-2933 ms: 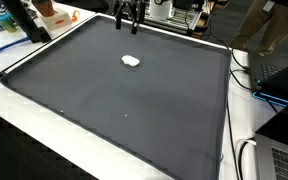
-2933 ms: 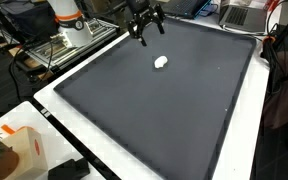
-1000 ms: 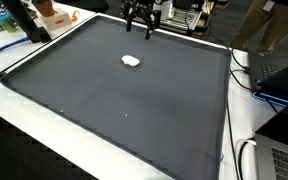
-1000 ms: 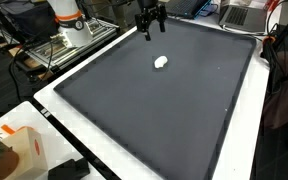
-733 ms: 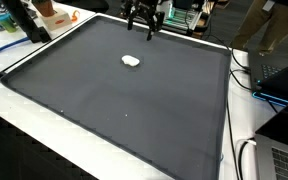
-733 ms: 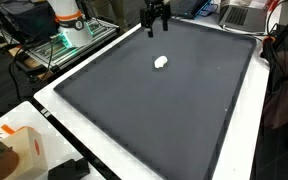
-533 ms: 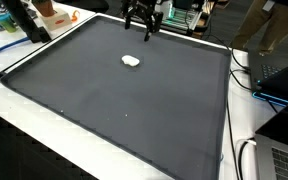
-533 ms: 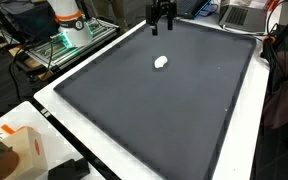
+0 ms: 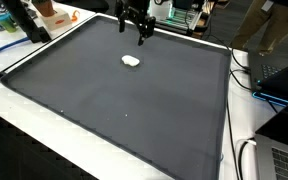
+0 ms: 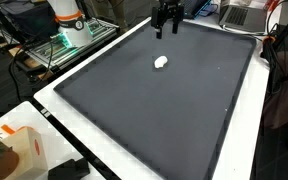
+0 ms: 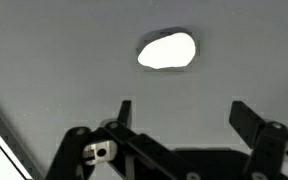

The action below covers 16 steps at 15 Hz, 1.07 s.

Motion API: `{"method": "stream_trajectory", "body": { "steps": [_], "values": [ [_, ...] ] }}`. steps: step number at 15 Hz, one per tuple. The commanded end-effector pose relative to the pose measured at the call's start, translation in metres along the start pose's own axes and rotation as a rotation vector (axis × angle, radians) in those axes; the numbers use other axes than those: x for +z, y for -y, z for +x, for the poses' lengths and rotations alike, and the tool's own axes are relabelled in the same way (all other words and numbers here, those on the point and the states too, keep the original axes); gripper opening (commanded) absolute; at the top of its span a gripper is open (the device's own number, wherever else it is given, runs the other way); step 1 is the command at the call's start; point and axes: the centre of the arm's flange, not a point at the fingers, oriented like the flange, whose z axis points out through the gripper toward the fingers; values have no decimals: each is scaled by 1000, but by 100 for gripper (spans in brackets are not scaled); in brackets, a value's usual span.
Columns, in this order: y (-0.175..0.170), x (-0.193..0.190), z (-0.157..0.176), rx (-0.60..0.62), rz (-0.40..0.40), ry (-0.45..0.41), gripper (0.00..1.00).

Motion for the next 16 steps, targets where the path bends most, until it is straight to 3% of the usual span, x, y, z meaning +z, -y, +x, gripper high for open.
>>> {"method": "stream_trajectory", "body": {
  "steps": [1, 3, 10, 11, 16],
  "values": [
    [-7, -24, 13, -18, -27, 56, 100],
    [-8, -37, 26, -68, -37, 106, 100],
    [-16, -60, 77, -224, 34, 321, 100],
    [-15, -63, 53, -211, 12, 255, 100],
    [-13, -59, 66, -200, 25, 275, 100]
  ]
}}
